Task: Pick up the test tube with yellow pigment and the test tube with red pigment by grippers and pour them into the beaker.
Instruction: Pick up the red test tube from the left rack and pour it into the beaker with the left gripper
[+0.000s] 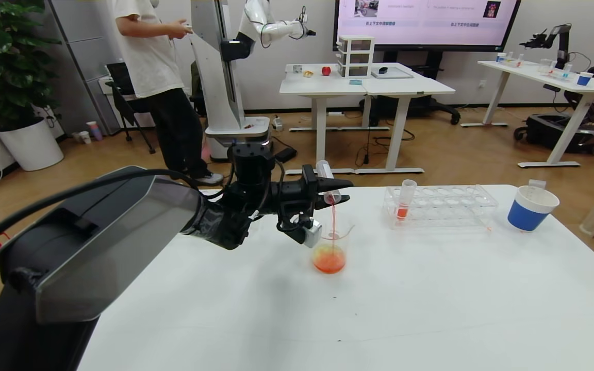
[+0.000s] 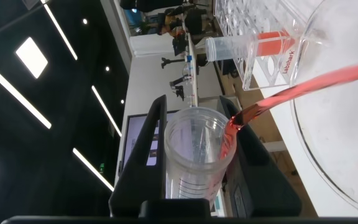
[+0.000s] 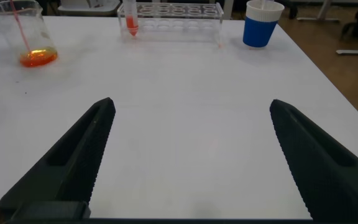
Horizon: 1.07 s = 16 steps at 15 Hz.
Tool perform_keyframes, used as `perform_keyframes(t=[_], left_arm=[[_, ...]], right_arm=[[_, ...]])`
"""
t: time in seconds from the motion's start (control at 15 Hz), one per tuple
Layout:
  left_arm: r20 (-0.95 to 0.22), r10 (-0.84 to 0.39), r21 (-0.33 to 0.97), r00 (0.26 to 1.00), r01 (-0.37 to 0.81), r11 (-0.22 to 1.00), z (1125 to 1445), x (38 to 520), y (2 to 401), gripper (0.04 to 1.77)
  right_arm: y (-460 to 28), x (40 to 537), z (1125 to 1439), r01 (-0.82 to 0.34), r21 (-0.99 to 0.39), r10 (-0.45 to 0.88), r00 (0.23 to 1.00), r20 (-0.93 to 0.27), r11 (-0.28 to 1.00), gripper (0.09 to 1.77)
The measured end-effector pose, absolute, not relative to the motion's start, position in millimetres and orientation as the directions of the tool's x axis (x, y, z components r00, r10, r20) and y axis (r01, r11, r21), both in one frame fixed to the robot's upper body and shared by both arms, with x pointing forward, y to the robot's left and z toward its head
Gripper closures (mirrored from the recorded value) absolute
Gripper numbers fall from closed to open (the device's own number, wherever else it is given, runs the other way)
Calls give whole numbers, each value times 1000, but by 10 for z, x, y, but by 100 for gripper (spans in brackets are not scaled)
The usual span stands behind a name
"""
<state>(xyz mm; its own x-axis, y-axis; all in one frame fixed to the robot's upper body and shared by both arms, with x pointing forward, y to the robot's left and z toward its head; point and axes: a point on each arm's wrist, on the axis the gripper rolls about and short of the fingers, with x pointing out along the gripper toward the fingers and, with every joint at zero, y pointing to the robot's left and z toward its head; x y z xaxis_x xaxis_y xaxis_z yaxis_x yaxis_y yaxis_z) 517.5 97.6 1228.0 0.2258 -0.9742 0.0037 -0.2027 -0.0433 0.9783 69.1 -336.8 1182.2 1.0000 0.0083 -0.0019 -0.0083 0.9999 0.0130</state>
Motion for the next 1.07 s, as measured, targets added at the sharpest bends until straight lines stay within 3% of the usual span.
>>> perform_keyframes(t=[0.6, 0.93, 1.07], left_arm=[[-12, -974, 977, 228, -204, -60, 12306, 5176, 1010, 126], [11, -970, 998, 244, 58, 26, 12420, 5199, 1115, 126], [61, -955, 977, 290, 178, 117, 12485, 5222, 1197, 126]], right_arm=[[-3368, 691, 11821, -9, 14, 9, 1000, -2, 1000, 12], [-3368, 691, 11821, -9, 13, 9, 1000, -2, 1000, 12], [-3368, 691, 11821, -9, 13, 9, 1000, -2, 1000, 12]])
